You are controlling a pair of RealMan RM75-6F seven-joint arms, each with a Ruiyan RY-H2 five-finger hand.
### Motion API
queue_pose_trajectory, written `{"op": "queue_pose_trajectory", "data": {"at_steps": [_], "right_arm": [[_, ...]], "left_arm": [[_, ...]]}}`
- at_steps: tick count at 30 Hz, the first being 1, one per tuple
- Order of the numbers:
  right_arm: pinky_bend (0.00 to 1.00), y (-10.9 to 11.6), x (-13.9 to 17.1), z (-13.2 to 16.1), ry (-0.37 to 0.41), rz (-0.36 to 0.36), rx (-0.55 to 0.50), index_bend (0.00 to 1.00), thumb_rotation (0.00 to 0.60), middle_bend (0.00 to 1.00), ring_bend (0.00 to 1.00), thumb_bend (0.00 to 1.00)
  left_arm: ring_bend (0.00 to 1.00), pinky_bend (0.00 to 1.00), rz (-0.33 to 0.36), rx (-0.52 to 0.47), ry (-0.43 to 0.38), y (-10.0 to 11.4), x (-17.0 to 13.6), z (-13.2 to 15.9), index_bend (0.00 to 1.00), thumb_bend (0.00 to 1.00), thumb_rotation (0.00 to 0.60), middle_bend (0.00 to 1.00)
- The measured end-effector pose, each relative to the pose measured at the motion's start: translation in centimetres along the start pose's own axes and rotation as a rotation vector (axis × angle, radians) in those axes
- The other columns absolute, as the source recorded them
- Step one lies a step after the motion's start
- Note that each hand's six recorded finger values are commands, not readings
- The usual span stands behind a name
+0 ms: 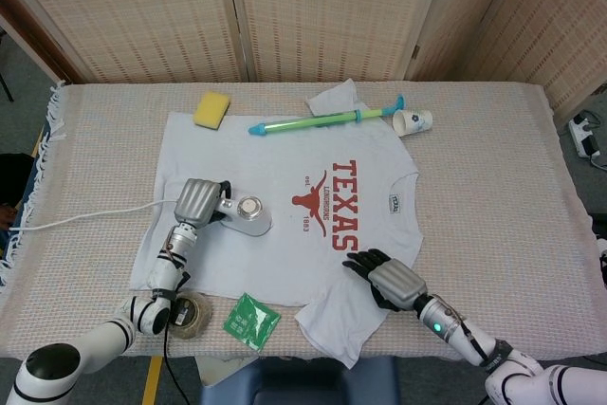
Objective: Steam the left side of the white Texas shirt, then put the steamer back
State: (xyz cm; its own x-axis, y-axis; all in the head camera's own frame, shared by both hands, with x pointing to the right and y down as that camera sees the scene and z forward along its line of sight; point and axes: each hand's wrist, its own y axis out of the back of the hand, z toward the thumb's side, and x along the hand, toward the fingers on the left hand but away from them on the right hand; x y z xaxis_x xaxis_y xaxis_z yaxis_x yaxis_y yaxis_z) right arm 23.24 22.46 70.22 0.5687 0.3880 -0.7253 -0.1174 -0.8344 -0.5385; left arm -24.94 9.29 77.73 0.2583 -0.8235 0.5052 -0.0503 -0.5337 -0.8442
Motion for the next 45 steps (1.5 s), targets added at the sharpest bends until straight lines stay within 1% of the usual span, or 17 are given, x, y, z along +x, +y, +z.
{"op": "queue_pose_trajectory", "data": {"at_steps": [4,9,12,14,16,19,22,26,29,32,36,40,45], "right_arm": [[0.01,0.1,0.0,0.0,0.000,-0.002,0.000,0.00,0.586,0.00,0.00,1.00],[0.01,0.1,0.1,-0.2,-0.006,-0.003,-0.001,0.00,0.586,0.00,0.00,1.00],[0.01,0.0,0.1,-0.2,-0.006,-0.001,-0.001,0.00,0.586,0.00,0.00,1.00],[0.02,0.0,0.1,-0.1,-0.004,-0.001,0.000,0.00,0.584,0.00,0.00,1.00],[0.01,0.0,0.1,-0.1,-0.001,-0.001,0.000,0.00,0.583,0.00,0.00,1.00],[0.01,0.0,0.0,0.0,0.003,-0.002,0.000,0.00,0.585,0.00,0.00,1.00],[0.01,0.0,0.0,0.1,0.006,-0.003,-0.001,0.00,0.583,0.00,0.00,1.00],[0.01,0.0,0.2,0.0,0.005,-0.006,-0.001,0.00,0.584,0.00,0.00,1.00],[0.01,0.0,0.3,-0.1,0.001,-0.009,-0.002,0.00,0.586,0.00,0.00,1.00],[0.01,0.1,0.4,-0.2,-0.004,-0.011,-0.003,0.00,0.585,0.00,0.00,1.00],[0.01,0.1,0.5,-0.1,-0.003,-0.013,-0.004,0.00,0.586,0.00,0.00,1.00],[0.01,0.2,0.4,0.0,0.000,-0.013,-0.002,0.00,0.585,0.00,0.00,1.00],[0.02,0.3,0.4,0.2,0.002,-0.015,0.000,0.00,0.584,0.00,0.00,1.00]], "left_arm": [[0.85,0.81,0.011,0.029,0.048,0.4,-0.3,-2.7,0.74,0.66,0.600,0.97],[0.85,0.81,0.016,0.084,0.125,1.0,-1.0,-7.0,0.74,0.66,0.600,0.97],[0.85,0.81,0.019,0.071,0.176,1.3,-1.6,-9.3,0.74,0.66,0.600,0.96],[0.85,0.81,0.033,0.043,0.192,1.7,-1.8,-10.0,0.74,0.66,0.600,0.96],[0.85,0.81,0.056,0.031,0.190,2.2,-1.9,-10.2,0.74,0.66,0.600,0.96],[0.85,0.81,0.100,0.003,0.162,3.2,-1.9,-9.4,0.74,0.66,0.600,0.96],[0.85,0.81,0.136,-0.028,0.108,4.0,-1.6,-7.4,0.75,0.66,0.600,0.97],[0.85,0.81,0.164,-0.067,0.029,4.8,-0.7,-3.5,0.75,0.66,0.600,0.97],[0.85,0.81,0.170,-0.087,-0.001,5.0,0.2,-0.8,0.75,0.66,0.600,0.97],[0.85,0.81,0.158,-0.108,-0.009,4.4,0.8,1.2,0.75,0.66,0.600,0.97],[0.85,0.81,0.139,-0.118,0.001,3.4,1.5,2.9,0.75,0.66,0.600,0.97],[0.85,0.81,0.134,-0.095,0.023,2.7,2.1,3.4,0.75,0.66,0.600,0.97],[0.85,0.81,0.138,-0.018,0.055,2.5,2.6,2.6,0.75,0.66,0.600,0.97]]}}
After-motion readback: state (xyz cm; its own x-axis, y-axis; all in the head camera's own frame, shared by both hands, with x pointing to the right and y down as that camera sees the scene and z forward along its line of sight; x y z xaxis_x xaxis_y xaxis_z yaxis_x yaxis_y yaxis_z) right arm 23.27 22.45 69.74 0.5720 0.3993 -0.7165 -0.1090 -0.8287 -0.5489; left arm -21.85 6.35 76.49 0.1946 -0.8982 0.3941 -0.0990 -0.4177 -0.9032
